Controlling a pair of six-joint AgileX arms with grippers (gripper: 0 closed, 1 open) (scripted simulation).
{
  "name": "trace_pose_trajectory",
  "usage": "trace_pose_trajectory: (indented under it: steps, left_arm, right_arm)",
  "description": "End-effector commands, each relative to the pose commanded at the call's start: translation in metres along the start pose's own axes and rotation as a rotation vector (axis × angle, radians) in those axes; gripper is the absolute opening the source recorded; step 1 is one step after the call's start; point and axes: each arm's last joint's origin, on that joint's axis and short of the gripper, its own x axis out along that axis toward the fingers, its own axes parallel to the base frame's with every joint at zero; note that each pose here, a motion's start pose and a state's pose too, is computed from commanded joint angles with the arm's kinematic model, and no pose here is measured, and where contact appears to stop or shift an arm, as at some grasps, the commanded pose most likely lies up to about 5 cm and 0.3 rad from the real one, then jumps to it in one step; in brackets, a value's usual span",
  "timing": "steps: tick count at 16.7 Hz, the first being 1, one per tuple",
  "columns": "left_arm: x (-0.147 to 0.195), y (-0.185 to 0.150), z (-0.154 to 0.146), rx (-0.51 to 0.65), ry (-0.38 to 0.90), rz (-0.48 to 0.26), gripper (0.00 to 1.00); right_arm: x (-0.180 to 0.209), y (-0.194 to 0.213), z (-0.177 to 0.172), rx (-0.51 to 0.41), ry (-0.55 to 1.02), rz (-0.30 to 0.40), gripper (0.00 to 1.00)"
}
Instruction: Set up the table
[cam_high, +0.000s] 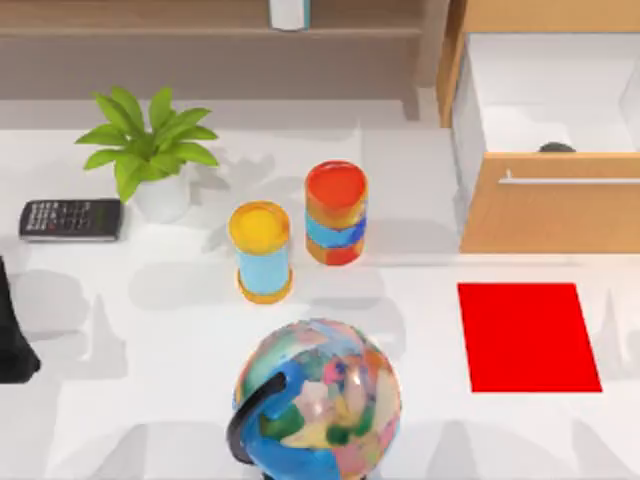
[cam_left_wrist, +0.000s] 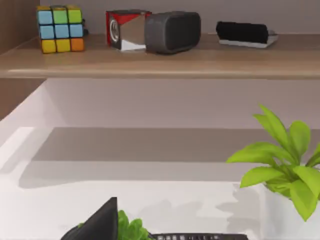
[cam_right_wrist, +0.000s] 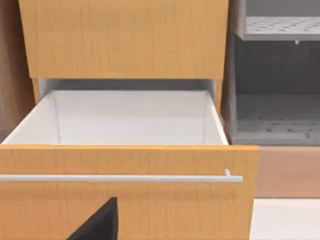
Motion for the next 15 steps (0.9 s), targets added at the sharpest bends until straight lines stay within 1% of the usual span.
trace_pose_trajectory:
  steps: [3,5,7,9,12,14,15]
  left_arm:
    - [0.000,0.000,0.000,0.000,0.000,0.000,1.00]
    - [0.000,0.000,0.000,0.000,0.000,0.000,1.00]
    - [0.000,0.000,0.000,0.000,0.000,0.000,1.00]
    - [0.000,0.000,0.000,0.000,0.000,0.000,1.00]
    - [0.000,0.000,0.000,0.000,0.000,0.000,1.00]
    - [0.000,0.000,0.000,0.000,0.000,0.000,1.00]
    - [0.000,0.000,0.000,0.000,0.000,0.000,1.00]
  right_arm:
    - [0.000,0.000,0.002,0.001,0.004,-0.005,1.00]
    - [0.000,-0.001,0.012,0.005,0.026,-0.023,1.00]
    - [0.002,-0.001,0.031,0.014,0.069,-0.034,1.00]
    - [0.007,0.000,0.057,0.026,0.132,-0.027,1.00]
    - [0.030,0.004,0.104,0.048,0.268,0.000,1.00]
    - [0.059,0.008,0.127,0.067,0.399,0.008,1.00]
    - [0.077,0.009,0.133,0.079,0.473,0.003,1.00]
